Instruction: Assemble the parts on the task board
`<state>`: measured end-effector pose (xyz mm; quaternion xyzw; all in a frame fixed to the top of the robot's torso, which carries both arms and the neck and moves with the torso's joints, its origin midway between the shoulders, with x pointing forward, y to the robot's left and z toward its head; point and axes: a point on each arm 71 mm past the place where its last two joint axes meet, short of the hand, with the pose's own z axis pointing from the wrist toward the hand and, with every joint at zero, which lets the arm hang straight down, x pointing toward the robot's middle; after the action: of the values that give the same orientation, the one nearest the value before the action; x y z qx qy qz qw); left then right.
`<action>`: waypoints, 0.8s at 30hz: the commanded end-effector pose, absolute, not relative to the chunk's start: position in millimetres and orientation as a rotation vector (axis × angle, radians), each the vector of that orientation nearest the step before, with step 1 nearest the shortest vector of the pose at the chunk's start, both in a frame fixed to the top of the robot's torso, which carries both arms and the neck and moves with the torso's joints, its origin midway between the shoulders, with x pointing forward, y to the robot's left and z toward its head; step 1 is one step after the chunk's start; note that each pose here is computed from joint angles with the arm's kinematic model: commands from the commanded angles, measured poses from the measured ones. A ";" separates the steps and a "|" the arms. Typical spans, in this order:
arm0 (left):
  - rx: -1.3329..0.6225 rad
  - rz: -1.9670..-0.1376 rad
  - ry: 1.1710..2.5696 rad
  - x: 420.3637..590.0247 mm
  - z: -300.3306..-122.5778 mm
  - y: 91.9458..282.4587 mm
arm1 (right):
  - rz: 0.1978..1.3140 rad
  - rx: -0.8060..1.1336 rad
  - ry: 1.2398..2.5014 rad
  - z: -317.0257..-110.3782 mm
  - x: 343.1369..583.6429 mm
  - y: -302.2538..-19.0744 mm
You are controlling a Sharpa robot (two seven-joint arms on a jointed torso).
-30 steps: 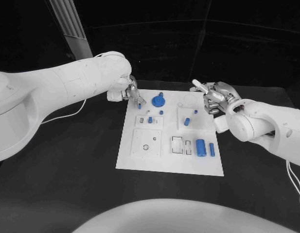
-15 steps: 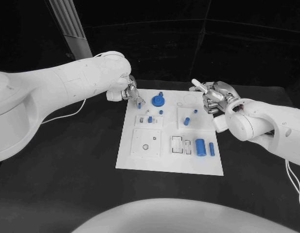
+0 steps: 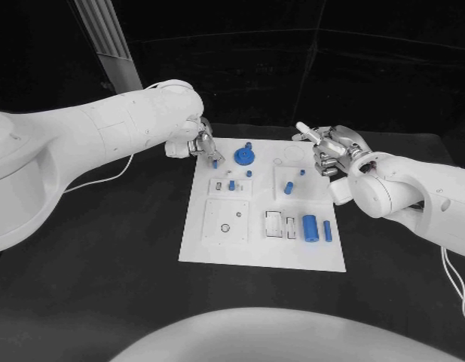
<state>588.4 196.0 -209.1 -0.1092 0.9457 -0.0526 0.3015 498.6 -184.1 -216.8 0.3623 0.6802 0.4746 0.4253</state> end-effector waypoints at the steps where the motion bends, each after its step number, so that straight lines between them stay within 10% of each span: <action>1: -0.271 -0.131 2.525 587.7 -208.9 195.9 | 1.193 0.899 1.697 -215.2 498.5 -183.4; 24: -0.255 -0.132 2.544 586.8 -210.1 193.3 | 1.190 0.901 1.698 -215.3 498.5 -183.6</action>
<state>587.1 193.9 -210.5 -0.1015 0.9499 -0.0514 0.2910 498.4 -184.3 -216.8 0.3625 0.6805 0.4742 0.4250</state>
